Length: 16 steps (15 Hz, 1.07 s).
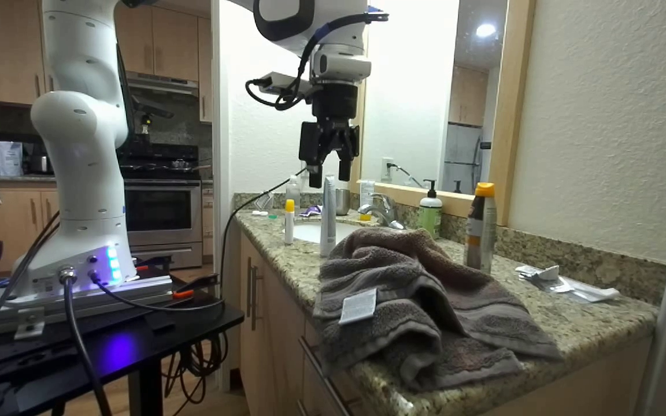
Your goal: Wipe the countertop with the grey towel
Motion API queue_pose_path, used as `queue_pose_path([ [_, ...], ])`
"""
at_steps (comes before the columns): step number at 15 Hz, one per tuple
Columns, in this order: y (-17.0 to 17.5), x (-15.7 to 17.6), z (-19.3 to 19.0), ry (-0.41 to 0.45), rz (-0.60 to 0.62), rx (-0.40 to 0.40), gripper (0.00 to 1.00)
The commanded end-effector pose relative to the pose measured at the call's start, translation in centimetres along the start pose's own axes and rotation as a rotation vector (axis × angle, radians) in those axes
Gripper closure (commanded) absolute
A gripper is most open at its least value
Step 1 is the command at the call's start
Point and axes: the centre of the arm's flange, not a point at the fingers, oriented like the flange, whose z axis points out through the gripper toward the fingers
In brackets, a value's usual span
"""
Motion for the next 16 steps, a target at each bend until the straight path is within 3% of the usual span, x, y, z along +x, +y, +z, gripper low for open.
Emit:
queue_pose_path([
  [1, -0.1, 0.1, 0.0, 0.0, 0.001, 0.002, 0.0],
  [2, -0.9, 0.5, 0.9, -0.021, -0.005, -0.066, 0.0],
  [4, -2.1, 2.2, 2.3, -0.043, 0.03, -0.128, 0.0],
  [12, -7.6, 8.2, 5.1, 0.061, 0.247, -0.205, 0.0],
  [16, -8.1, 8.1, 7.7, 0.134, 0.342, -0.129, 0.0],
])
